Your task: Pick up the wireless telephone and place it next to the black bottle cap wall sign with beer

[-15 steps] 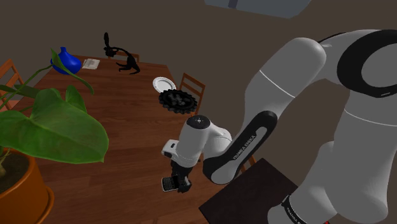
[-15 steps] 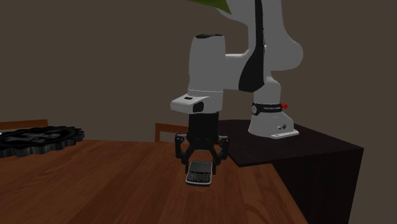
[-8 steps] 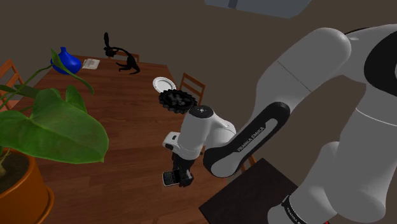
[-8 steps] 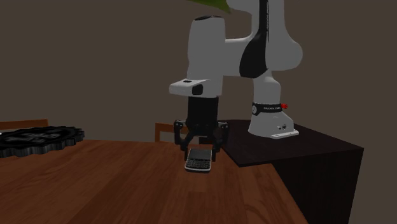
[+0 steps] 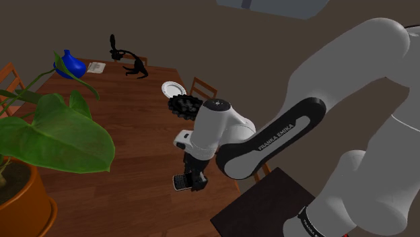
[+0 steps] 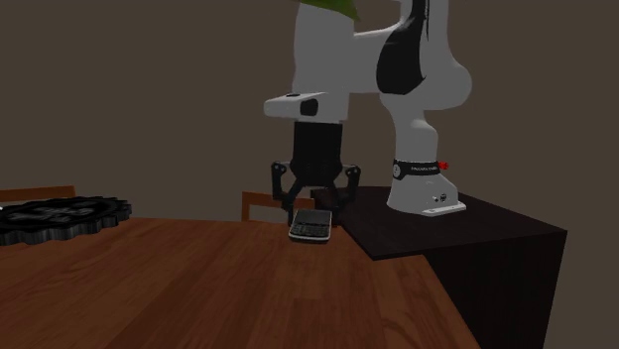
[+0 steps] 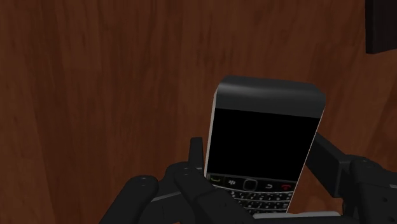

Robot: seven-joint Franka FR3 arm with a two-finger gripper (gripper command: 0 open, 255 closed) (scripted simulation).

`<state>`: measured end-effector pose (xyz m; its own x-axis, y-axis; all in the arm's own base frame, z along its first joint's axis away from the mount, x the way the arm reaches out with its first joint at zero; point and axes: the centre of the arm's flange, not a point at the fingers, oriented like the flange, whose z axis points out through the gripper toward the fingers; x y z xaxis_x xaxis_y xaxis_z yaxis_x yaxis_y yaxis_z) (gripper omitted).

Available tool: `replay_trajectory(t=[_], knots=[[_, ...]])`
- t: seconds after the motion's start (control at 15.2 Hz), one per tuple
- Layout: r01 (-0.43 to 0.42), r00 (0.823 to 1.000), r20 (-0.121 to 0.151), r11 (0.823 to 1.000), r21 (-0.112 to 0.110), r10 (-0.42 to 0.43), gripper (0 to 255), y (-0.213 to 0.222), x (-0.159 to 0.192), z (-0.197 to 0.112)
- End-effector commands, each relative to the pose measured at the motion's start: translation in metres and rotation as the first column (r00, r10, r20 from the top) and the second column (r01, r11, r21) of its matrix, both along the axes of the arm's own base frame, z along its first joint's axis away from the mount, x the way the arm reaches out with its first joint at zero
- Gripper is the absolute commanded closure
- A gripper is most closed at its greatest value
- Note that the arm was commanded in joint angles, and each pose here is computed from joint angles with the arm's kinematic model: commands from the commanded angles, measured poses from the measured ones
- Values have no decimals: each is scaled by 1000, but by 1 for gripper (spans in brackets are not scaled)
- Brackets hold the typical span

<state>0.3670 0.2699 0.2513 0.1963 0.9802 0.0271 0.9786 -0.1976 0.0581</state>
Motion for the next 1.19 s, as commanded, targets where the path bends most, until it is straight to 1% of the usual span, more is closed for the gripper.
replay_trajectory(t=[0.0, 0.13, 0.2, 1.12], knots=[[0, 1000, -1, 1000, 0, 0, 255, 0, 0, 10], [0, 1000, -1, 1000, 0, 0, 255, 0, 0, 20], [0, 1000, -1, 1000, 0, 0, 255, 0, 0, 21], [0, 1000, -1, 1000, 0, 0, 255, -115, 145, 21]])
